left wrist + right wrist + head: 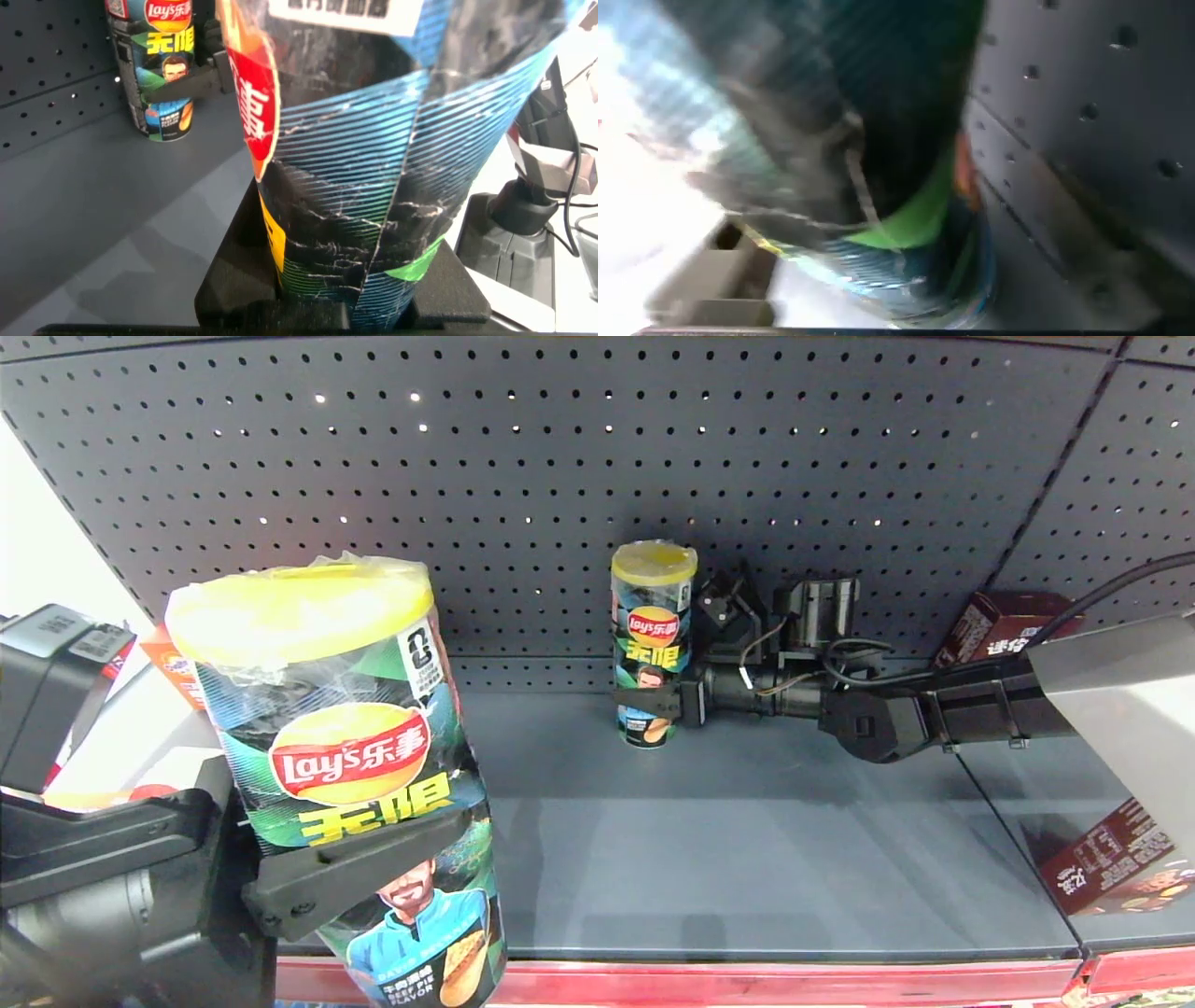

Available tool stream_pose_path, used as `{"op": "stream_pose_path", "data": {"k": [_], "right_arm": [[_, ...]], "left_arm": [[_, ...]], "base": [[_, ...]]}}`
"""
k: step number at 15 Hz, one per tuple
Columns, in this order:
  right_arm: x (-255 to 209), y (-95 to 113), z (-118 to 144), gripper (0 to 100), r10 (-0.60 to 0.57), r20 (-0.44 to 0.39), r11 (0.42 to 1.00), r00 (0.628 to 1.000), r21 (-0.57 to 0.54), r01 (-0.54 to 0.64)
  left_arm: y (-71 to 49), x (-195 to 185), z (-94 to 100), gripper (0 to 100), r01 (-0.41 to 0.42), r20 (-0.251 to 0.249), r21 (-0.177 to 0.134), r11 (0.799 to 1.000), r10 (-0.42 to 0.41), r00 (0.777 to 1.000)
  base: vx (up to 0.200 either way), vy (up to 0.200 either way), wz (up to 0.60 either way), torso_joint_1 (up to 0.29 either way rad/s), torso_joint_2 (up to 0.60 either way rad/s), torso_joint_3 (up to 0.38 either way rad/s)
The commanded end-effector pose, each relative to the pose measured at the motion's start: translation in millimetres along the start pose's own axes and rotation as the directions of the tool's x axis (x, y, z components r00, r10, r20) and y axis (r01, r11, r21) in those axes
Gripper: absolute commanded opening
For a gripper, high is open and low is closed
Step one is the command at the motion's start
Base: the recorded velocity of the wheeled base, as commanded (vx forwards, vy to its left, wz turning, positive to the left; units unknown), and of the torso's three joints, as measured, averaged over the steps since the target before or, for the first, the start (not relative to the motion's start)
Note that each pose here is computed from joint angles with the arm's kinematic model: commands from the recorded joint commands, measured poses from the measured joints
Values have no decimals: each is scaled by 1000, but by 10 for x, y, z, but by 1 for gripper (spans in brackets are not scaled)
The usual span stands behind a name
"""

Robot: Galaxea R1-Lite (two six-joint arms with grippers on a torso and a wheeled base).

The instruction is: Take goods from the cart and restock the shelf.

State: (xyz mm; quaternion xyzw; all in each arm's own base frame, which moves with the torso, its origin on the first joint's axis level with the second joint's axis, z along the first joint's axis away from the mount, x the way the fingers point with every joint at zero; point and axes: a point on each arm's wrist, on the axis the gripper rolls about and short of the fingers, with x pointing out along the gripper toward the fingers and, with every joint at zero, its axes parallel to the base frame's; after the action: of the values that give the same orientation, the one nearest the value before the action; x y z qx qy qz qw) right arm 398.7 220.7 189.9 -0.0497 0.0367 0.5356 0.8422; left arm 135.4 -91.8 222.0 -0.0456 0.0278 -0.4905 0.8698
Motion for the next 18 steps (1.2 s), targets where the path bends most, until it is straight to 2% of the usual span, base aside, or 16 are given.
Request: {"op": "stream_pose_path", "data": {"k": [1,6,10,13,15,16,18], "right_arm": [[20,23,-28,0,6,-8,1000,1000,3,-6],[-35,68,23,0,15,-4,1000,1000,1,-15],[-223,262,261,0,35,23,999,999,-20,-34],[-408,544,416,0,71,70,993,995,-96,-65],[-494,752,327,0,93,91,990,992,-119,-82],[-512,790,272,0,98,84,990,992,-114,-88],[-589,969,40,0,122,70,988,990,-107,-114]], "left_arm": [[1,2,-1,0,0,-1,-1,1000,0,1000],[-1,-1,1,0,1,1,0,1000,-1,1000],[-1,-8,-16,0,-1,-3,-3,1000,1,1000],[-7,-30,-65,0,-4,-16,-10,1000,4,1000],[-7,-30,-65,0,-4,-16,-10,1000,4,1000],[-7,-30,-65,0,-4,-16,-10,1000,4,1000],[-7,-30,-65,0,-3,-16,-10,1000,3,1000]], "base": [[0,0,0,0,0,0],[0,0,0,0,0,0],[0,0,0,0,0,0],[0,0,0,0,0,0],[0,0,0,0,0,0],[0,0,0,0,0,0],[0,0,0,0,0,0]]}}
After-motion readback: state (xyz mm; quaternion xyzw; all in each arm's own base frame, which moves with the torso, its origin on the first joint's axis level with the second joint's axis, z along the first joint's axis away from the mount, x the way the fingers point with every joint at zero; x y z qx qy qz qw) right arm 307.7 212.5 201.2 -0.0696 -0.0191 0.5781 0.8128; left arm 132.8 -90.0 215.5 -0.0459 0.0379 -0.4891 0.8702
